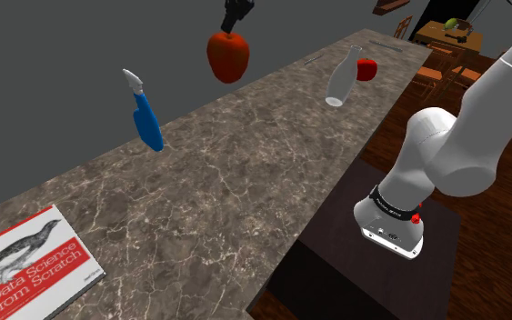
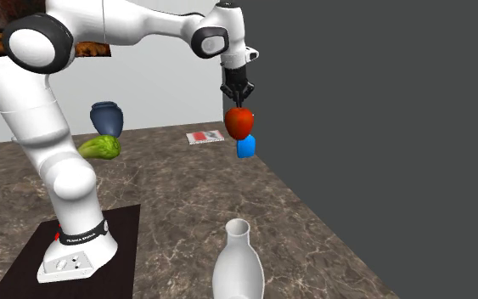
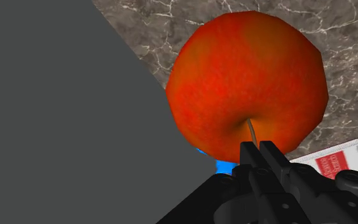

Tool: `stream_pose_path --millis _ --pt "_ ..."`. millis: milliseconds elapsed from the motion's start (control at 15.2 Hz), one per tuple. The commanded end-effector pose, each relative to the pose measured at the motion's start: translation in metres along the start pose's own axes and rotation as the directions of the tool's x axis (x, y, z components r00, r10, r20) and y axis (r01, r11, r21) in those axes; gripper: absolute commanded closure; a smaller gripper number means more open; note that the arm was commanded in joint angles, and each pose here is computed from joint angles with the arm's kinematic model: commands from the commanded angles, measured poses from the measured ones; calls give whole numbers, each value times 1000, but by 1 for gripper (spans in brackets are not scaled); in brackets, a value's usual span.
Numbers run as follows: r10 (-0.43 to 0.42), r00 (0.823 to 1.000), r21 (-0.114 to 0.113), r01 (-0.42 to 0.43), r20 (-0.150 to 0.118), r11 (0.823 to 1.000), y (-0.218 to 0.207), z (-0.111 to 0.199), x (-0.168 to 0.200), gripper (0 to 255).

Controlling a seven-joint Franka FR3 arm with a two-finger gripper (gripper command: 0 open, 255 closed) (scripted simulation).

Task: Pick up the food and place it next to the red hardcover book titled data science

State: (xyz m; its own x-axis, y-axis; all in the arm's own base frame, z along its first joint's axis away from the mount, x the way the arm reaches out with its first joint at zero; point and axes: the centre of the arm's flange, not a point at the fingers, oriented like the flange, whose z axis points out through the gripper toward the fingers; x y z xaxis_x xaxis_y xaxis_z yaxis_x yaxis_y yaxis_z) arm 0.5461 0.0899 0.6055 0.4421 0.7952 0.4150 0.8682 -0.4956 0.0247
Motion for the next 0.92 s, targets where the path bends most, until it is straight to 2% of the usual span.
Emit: stream_pose_path --millis 0,858 --pt "2 1000 -1 -2 -1 1000 -20 7 20 255" --pt "2 1000 -1 -2 -1 1000 -131 59 140 255"
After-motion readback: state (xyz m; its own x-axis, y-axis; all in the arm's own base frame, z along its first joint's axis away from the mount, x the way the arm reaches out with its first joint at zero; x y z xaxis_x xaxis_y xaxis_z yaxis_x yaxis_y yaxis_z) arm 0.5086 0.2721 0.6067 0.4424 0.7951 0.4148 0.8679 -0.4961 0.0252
